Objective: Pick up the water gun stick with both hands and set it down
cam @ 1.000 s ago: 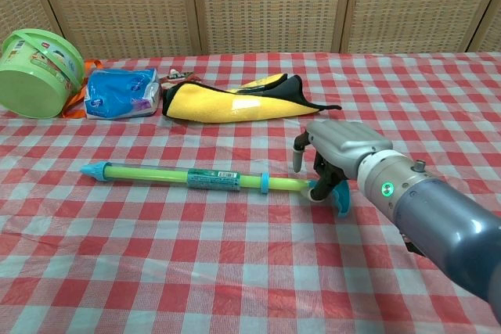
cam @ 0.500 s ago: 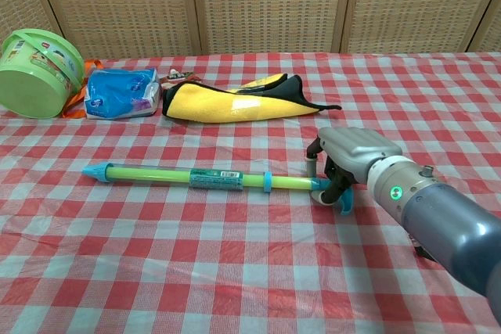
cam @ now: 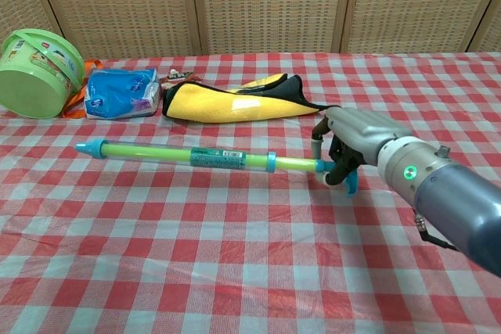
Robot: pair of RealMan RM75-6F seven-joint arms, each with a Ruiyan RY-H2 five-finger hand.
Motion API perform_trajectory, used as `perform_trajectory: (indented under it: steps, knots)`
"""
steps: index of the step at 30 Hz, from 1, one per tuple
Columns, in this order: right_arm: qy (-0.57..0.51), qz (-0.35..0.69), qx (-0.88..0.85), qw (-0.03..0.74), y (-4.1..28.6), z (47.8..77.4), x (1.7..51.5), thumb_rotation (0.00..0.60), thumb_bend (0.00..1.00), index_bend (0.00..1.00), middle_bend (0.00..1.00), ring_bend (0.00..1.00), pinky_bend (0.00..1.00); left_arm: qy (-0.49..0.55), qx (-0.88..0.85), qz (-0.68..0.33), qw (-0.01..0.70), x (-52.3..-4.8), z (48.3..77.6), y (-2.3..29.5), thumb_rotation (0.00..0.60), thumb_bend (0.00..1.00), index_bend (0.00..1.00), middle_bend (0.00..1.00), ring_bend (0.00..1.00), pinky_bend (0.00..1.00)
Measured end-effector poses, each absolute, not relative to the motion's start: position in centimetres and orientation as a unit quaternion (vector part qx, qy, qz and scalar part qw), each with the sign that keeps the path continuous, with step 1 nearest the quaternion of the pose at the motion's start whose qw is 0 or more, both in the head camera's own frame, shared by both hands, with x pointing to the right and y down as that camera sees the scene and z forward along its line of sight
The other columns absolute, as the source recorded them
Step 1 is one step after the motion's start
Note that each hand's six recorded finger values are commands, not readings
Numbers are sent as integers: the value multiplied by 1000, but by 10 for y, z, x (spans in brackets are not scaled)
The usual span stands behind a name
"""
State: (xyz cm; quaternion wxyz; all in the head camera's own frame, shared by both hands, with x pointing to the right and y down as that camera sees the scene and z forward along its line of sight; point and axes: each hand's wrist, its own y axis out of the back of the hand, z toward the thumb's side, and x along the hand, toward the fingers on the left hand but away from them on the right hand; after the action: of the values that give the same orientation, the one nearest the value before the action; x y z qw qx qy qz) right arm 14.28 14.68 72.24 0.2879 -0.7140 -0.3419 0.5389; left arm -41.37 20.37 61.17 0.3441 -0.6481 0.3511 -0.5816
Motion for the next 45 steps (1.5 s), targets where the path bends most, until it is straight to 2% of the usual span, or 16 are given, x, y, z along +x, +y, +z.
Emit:
perform_trajectory:
  steps: [9, 12, 16, 23, 27, 31, 45]
  knots:
    - [-352, 539, -699, 313, 122, 692, 150, 600, 569, 797, 1000, 1000, 868, 360, -650, -576, 339, -409, 614, 186, 600, 13, 9, 0, 0, 0]
    - [-352, 540, -695, 318, 118, 687, 148, 600, 569, 797, 1000, 1000, 868, 362, -652, -571, 343, -403, 614, 174, 600, 16, 82, 0, 0, 0]
    - [-353, 541, -690, 326, 112, 679, 145, 600, 571, 798, 1000, 1000, 868, 373, -657, -552, 354, -388, 608, 151, 600, 112, 225, 0, 0, 0]
    - [-355, 549, -680, 333, 105, 668, 138, 600, 580, 804, 1000, 1000, 868, 369, -685, -516, 358, -347, 612, 117, 600, 122, 272, 0, 0, 0]
    - [-363, 559, -666, 336, 97, 664, 139, 600, 584, 805, 1000, 1000, 871, 358, -700, -515, 342, -324, 627, 112, 600, 127, 310, 0, 0, 0]
    - [-374, 565, -656, 333, 93, 662, 139, 600, 587, 807, 1000, 1000, 880, 349, -711, -514, 331, -301, 641, 111, 600, 177, 377, 0, 0, 0]
    - [-393, 578, -640, 319, 88, 661, 145, 600, 587, 810, 1000, 1000, 883, 370, -701, -501, 349, -272, 653, 98, 600, 235, 394, 0, 0, 0]
